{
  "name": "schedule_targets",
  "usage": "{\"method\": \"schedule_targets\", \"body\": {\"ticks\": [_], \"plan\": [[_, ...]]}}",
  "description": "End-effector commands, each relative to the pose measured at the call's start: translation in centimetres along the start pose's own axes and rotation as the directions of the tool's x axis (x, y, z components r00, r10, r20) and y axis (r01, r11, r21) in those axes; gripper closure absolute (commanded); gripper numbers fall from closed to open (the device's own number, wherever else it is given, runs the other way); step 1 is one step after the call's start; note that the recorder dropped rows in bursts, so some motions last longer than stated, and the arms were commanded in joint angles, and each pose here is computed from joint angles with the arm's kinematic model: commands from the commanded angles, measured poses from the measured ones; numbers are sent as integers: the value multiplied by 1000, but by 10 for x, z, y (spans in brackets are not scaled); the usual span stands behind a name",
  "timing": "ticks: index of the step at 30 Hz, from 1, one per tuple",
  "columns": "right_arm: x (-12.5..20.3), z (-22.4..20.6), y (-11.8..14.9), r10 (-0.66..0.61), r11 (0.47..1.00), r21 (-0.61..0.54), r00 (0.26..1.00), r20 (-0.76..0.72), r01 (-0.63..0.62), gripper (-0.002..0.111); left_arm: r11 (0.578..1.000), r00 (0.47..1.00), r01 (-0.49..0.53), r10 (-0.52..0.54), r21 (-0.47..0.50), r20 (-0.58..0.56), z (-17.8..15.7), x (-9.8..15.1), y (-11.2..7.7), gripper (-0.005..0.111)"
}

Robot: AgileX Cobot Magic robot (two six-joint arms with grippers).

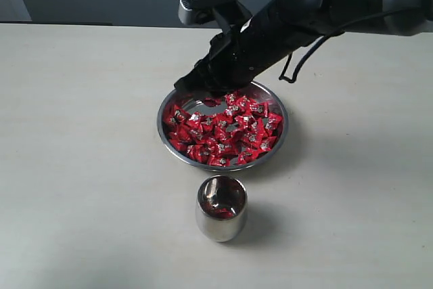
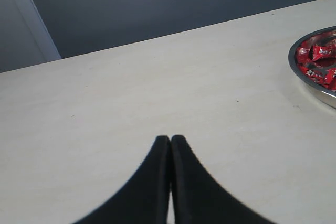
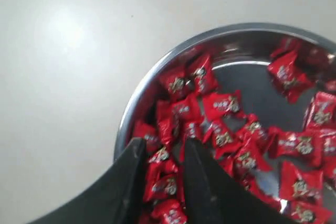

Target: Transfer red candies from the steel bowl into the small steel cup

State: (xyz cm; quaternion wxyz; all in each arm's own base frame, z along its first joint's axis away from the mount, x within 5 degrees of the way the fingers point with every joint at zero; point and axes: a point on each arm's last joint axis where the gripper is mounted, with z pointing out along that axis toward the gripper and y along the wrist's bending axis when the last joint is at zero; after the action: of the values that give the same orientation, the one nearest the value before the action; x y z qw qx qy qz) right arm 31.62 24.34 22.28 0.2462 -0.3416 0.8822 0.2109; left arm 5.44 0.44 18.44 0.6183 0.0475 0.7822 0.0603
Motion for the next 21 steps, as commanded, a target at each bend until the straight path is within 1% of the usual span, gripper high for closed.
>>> {"method": "schedule_targets", "body": {"ticks": [1,5,14,16,19,20,21], "plan": [[-5,19,-11,-39,998,45,999,-5,39,82,1000,1000,3,-3,-1,12,0,-1,0,106],[-6,41,-17,-40,998,36,998,-45,42,82,1000,1000,3,-3,-1,12,0,-1,0,106],[-1,75,-24,-36,999,-3,990,-138,36,82,1000,1000,3,-3,-1,12,0,-1,0,106],[-2,79,-23,-45,999,-12,988,-149,44,76,1000,1000,3,-3,-1,12,0,-1,0,106],[-1,85,-19,-83,996,-33,983,-165,79,61,1000,1000,3,-3,-1,12,0,-1,0,106],[-1,89,-17,-95,995,-37,981,-167,90,59,1000,1000,3,-3,-1,12,0,-1,0,106],[-1,91,-15,-100,995,-38,981,-164,95,59,1000,1000,3,-3,-1,12,0,-1,0,106]]}}
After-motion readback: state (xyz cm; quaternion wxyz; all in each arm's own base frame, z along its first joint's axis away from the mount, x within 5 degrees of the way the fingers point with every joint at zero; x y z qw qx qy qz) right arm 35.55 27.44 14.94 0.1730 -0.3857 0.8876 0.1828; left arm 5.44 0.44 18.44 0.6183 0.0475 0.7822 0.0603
